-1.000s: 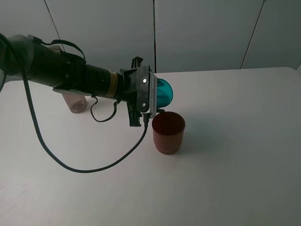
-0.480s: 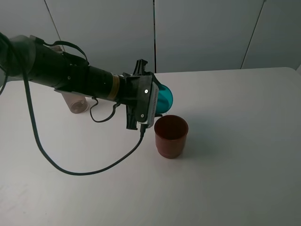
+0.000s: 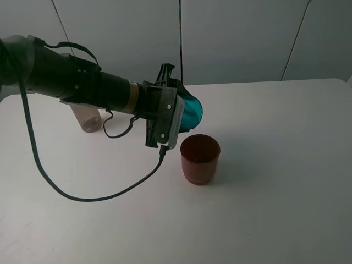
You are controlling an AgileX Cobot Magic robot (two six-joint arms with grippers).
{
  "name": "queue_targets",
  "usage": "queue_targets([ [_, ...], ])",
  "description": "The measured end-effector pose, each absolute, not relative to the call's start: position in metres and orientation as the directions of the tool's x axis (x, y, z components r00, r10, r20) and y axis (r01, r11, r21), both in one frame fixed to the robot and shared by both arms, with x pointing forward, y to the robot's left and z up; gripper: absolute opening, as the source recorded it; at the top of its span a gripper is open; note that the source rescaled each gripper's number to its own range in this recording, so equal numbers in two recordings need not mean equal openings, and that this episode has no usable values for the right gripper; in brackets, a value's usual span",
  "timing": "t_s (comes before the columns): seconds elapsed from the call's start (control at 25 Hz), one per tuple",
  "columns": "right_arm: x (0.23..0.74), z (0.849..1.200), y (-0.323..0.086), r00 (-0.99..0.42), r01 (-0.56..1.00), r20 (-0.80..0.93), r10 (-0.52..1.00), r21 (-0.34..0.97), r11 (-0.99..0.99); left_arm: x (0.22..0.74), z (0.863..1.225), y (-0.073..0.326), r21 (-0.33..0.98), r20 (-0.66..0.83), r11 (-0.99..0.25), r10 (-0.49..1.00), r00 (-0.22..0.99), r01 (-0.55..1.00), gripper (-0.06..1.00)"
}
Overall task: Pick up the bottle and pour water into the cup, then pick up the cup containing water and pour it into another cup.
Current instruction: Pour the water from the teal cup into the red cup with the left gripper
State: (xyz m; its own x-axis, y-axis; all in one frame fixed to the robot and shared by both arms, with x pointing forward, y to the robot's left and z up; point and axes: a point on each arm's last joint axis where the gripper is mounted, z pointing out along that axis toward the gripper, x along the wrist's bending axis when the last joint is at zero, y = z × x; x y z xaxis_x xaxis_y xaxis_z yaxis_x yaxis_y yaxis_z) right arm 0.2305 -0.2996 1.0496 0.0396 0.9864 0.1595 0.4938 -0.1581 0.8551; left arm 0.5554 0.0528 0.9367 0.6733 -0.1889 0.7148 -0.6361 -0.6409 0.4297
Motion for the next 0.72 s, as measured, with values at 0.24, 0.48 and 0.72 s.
queue_targets([
  [0.24,0.230,1.050,-0.300,0.040,0.494,0.159,0.986,0.855,-0.158,0.553,0.943,0.053,0.398,0.734,-0.627,-0.220,0.642,-0.670,0.10],
  [0.48,0.230,1.050,-0.300,0.040,0.494,0.159,0.986,0.855,-0.158,0.552,0.947,0.054,0.376,0.746,-0.618,-0.241,0.621,-0.691,0.10],
  [0.72,0.230,1.050,-0.300,0.040,0.494,0.159,0.986,0.855,-0.158,0.551,0.956,0.054,0.342,0.772,-0.605,-0.256,0.582,-0.719,0.10],
])
